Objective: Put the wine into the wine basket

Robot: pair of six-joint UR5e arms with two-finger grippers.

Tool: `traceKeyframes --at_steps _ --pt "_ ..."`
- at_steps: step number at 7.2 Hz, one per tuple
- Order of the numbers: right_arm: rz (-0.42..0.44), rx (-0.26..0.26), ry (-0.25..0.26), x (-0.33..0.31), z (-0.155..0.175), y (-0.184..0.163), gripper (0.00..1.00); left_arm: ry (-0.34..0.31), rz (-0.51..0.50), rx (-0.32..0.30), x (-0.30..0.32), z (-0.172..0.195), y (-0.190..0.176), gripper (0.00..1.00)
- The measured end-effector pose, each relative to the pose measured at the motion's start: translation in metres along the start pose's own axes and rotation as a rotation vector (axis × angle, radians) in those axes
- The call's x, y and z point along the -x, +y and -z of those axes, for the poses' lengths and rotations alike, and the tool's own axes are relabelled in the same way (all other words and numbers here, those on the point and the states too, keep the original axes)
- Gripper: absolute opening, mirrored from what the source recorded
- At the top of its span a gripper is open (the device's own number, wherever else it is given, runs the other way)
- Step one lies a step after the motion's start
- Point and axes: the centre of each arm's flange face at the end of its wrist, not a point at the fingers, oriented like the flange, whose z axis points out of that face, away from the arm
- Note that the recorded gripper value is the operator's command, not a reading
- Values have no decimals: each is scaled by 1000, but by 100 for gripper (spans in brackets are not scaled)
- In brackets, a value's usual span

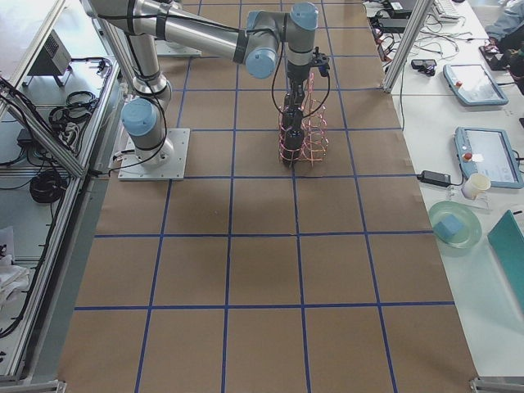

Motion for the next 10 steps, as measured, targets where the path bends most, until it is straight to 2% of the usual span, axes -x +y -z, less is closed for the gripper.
traceKeyframes --at_steps 2,4,7,9,10 --pt "0 -31 7 0 25 -4 100 0 1 -2 1 0 0 100" --pt "-21 -48 7 3 76 7 100 0 2 -3 1 0 -1 100" --pt "-146 -52 1 29 150 70 100 1 0 -11 -1 2 0 100" --pt "-205 -55 8 51 177 102 100 1 -6 -25 -4 8 3 100" --pt "-246 -61 3 56 185 101 100 0 -8 -30 -5 11 5 100"
